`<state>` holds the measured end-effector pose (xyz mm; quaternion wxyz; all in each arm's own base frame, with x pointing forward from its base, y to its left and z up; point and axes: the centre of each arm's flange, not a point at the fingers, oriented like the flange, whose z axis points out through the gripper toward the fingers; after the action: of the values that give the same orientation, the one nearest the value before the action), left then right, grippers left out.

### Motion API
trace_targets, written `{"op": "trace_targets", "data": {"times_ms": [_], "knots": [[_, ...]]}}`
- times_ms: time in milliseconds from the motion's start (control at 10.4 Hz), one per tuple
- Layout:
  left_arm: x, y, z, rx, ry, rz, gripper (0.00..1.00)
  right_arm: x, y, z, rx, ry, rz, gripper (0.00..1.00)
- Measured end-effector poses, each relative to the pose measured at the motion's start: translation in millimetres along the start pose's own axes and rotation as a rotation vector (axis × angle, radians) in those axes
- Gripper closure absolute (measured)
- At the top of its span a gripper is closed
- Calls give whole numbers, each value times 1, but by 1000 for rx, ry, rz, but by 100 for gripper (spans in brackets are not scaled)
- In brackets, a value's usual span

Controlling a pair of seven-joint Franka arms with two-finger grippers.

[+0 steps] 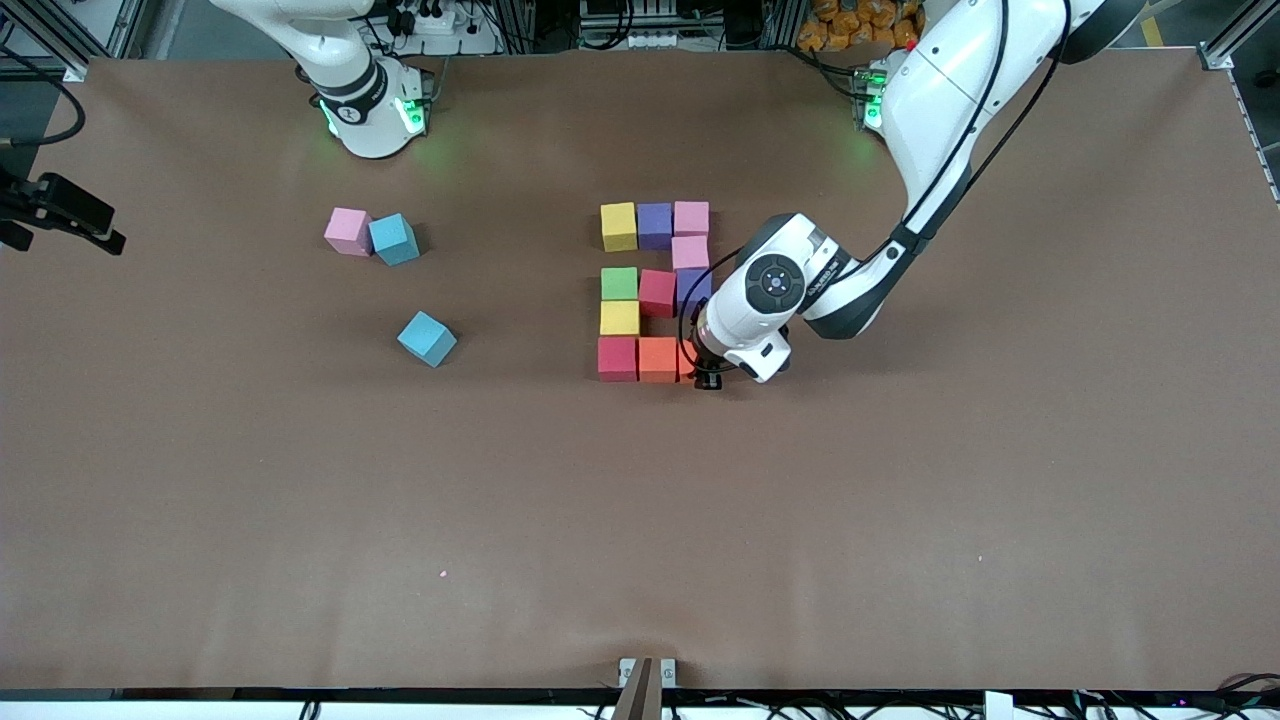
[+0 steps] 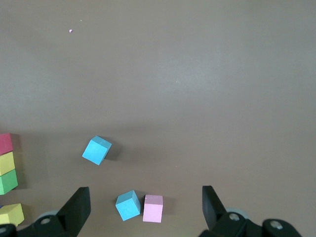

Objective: Form number 2 with 11 blocks
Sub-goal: 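Lower the orange block into the figure and open the left gripper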

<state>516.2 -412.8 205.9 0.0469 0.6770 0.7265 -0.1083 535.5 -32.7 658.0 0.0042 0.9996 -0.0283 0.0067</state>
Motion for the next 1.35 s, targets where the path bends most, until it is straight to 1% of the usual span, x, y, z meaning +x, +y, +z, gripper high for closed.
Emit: {"op": "trace_targets", "data": {"times_ms": [481,769,866,962,1154,1250,1346], "knots": [[-1,-1,1,-7,-7,4,44,0,8,-2,0,4,16,0],[-5,-4,2,-6,-6,11,42,0,12,-7,0,14,23,0],[-5,-5,2,-6,-6,12,41,-1,12,-7,0,8,22,0],[-5,-5,2,-6,-6,12,33,-2,11,-6,0,-3,21,0],[-5,-5,2,-7,-5,14,6,-3,11,-5,0,-14,21,0],[-5,-5,1,-11,-4,18,0,-3,11,-5,0,-14,21,0],[-7,-4,-3,-20,-5,23,0,-3,11,-5,0,-14,21,0]]}}
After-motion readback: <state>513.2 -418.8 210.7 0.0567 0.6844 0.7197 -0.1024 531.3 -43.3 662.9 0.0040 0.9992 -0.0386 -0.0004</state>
